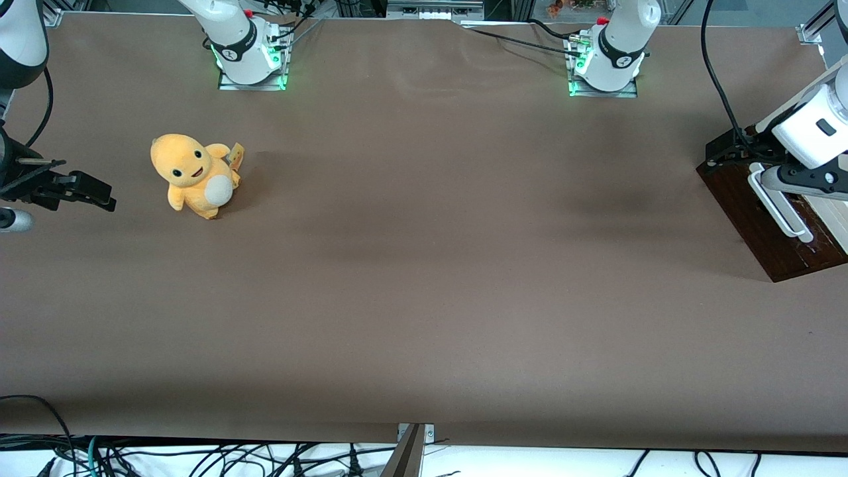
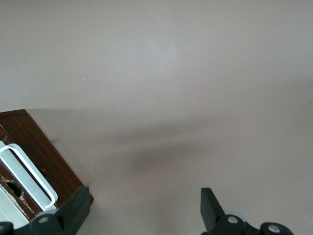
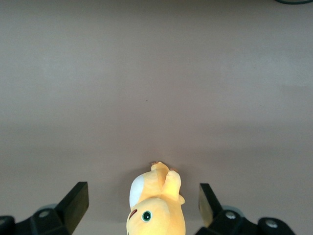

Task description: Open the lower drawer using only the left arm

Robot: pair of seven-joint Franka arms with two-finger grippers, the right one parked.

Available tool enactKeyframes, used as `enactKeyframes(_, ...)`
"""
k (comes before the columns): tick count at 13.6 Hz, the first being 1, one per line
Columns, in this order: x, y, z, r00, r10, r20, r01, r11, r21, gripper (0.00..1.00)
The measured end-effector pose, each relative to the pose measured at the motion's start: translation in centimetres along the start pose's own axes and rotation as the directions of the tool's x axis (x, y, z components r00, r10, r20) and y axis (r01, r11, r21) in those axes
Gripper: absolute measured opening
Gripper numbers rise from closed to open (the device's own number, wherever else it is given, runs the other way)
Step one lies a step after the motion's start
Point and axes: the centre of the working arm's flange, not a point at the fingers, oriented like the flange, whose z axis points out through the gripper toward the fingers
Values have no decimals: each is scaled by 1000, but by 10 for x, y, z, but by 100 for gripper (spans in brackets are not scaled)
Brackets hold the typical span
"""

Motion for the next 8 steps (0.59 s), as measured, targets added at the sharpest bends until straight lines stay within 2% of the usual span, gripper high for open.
enactKeyframes(2,5,-2,10,996,-82,19,82,997,-2,100)
enactKeyframes(4,12,-1,25,978,-206,46,206,979,3,100)
enactKeyframes(7,21,3,44,962,-260,85,259,966,16,100)
enactKeyframes(8,22,0,51,960,-263,99,261,965,35,100)
